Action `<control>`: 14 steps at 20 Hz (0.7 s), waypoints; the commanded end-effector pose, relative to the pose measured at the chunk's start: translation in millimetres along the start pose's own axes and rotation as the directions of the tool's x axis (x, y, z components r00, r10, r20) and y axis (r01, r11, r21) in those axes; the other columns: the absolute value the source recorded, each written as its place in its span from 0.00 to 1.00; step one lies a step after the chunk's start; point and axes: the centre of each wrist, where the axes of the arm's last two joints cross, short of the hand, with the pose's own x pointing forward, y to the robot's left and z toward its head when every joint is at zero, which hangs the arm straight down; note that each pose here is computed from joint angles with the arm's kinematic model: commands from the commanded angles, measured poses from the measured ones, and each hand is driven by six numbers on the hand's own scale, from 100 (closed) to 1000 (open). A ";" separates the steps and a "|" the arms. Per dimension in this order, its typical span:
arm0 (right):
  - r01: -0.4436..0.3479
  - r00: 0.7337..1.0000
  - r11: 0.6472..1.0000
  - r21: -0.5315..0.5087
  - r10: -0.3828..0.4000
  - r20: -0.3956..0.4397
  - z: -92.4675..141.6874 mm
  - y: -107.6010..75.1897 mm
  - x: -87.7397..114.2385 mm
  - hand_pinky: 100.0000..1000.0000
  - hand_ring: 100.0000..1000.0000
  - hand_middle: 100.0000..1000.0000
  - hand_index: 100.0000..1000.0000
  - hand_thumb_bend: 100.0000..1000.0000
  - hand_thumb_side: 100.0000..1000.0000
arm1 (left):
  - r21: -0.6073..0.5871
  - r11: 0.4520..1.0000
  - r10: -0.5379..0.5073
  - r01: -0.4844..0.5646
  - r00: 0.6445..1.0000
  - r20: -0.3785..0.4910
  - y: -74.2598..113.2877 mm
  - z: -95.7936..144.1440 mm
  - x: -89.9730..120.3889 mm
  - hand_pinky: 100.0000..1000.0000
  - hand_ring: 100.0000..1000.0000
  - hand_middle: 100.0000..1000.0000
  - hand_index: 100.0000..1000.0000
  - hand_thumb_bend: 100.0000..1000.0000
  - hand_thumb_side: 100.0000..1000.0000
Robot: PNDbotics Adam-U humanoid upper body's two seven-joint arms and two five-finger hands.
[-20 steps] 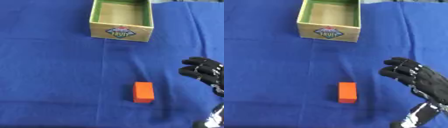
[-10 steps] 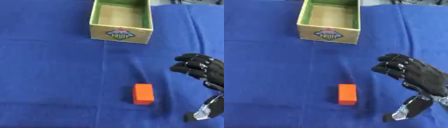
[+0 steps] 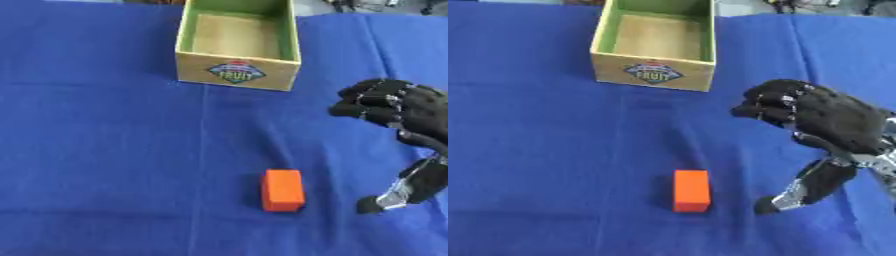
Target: Pick up objects on the table and place them in the box.
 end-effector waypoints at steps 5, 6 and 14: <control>-0.104 0.995 0.993 0.049 0.104 -0.006 -21.9 -11.1 8.8 0.82 0.83 0.74 0.93 0.63 0.80 | -0.030 0.999 -0.021 0.021 1.000 0.009 0.8 -5.6 6.5 0.17 0.25 0.36 0.71 0.00 1.00; -0.111 0.994 0.992 0.061 0.112 -0.005 -25.4 -10.8 10.9 0.82 0.83 0.74 0.93 0.62 0.80 | -0.030 0.999 -0.021 0.021 1.000 0.009 0.8 -5.5 6.5 0.17 0.25 0.36 0.71 0.00 1.00; -0.112 0.994 0.981 0.156 0.114 -0.001 -46.8 -1.7 30.4 0.82 0.84 0.75 0.93 0.60 0.75 | -0.032 0.999 -0.020 0.020 1.000 0.008 0.1 -4.8 6.0 0.17 0.25 0.36 0.71 0.00 1.00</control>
